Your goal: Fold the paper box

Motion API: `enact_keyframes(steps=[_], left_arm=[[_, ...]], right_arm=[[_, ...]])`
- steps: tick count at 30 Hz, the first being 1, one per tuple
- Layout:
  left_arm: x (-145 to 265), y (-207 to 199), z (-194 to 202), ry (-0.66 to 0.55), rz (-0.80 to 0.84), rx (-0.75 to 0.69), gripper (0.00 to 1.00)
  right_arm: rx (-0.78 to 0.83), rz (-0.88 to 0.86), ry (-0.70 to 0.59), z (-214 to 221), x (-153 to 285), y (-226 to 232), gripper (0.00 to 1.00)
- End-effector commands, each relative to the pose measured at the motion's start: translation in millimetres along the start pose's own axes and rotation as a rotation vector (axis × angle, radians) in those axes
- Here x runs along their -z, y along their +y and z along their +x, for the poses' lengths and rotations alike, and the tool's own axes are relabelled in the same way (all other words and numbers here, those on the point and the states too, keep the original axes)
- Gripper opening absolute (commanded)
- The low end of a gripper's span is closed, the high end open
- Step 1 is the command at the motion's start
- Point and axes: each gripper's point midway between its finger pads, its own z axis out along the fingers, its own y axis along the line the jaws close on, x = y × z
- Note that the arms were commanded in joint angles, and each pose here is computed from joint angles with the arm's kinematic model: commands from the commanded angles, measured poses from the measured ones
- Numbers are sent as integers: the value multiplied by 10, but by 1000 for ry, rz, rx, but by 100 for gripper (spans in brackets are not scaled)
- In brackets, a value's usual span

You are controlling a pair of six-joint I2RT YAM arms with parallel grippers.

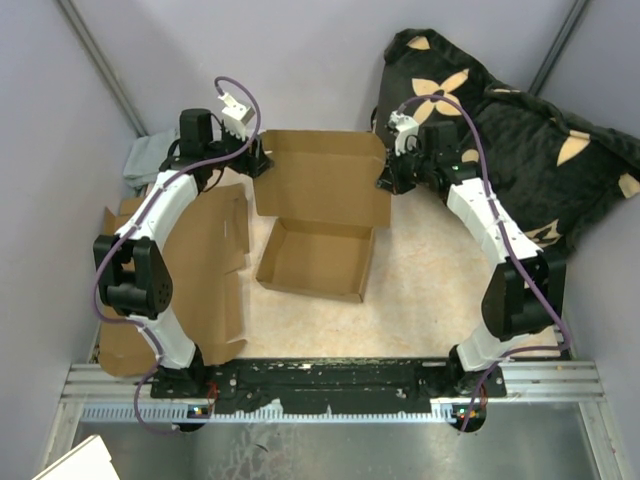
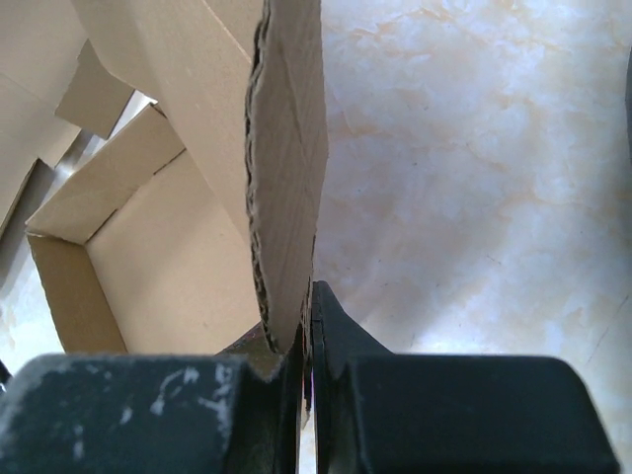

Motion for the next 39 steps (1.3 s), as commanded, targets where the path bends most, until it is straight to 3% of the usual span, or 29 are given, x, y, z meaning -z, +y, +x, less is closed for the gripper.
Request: enact_keyframes(steps=[1, 7, 12, 19, 27, 34, 39], left_arm=[[-22, 58, -27, -2, -4, -20, 69], [55, -21, -112, -19, 13, -2, 34], [194, -205, -188, -53, 50, 23, 19], [199, -529, -366, -77, 108, 12, 15], [-55, -681, -475, -41, 98, 4, 10], [-155, -582, -767, -121, 15, 27, 11], [-160, -578, -904, -188, 9, 58, 14]], right_arm=[[67, -17, -74, -327, 96, 71, 3], [64, 8, -69, -331, 92, 26, 4], [30, 73, -62, -369, 16, -75, 4], [18, 332, -47, -492, -226, -370, 4], [-86, 498, -174, -768, -326, -561, 3], [-55, 516, -412, -1084, -260, -517, 2], [-47, 481, -506, -1095, -236, -457, 3]])
